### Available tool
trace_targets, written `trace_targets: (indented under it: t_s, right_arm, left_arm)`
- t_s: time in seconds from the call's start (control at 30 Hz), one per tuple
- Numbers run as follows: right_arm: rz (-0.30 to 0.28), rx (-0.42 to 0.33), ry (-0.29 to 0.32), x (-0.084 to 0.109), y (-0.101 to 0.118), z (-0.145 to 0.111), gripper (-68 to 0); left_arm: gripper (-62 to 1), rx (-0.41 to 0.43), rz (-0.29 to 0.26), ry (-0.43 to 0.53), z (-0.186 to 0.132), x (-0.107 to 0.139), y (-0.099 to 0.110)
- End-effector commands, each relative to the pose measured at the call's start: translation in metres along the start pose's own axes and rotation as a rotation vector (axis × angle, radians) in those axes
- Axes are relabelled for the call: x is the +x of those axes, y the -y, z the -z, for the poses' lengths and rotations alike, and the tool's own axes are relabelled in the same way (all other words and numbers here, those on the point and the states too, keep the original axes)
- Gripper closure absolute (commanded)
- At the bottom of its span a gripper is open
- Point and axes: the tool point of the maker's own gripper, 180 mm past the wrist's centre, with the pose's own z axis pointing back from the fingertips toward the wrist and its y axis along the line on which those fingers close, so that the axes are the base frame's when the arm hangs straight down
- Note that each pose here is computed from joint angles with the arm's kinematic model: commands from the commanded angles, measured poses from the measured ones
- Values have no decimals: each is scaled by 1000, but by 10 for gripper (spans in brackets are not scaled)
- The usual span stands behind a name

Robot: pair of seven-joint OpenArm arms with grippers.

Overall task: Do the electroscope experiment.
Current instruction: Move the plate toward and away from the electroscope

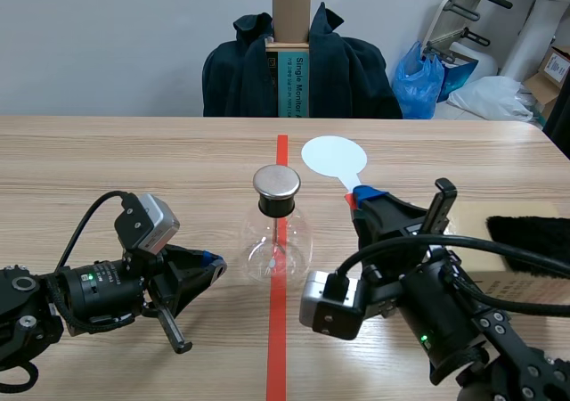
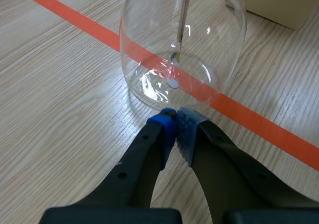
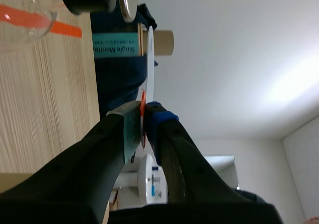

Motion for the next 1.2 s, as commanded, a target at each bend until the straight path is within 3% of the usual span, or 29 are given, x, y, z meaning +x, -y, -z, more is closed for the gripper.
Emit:
trace_targets:
  t_s: [0.0, 0.23, 0.4, 0.93, 1.17]
  right_arm:
    - [-8, -43, 18, 0, 13, 6, -7]
    - [-11, -43, 152, 24, 13, 4, -7]
    - [-12, -42, 208, 34, 13, 2, -7]
    - [-12, -42, 216, 36, 13, 2, -7]
    - [-11, -43, 155, 25, 13, 4, -7]
  left_arm:
    - [-32, 8, 9, 38, 1, 13, -5]
    - [-32, 8, 9, 38, 1, 13, -5]
    - [-32, 8, 9, 38, 1, 13, -5]
    - [-32, 8, 9, 38, 1, 12, -5]
    - [-32, 9, 10, 36, 0, 12, -5]
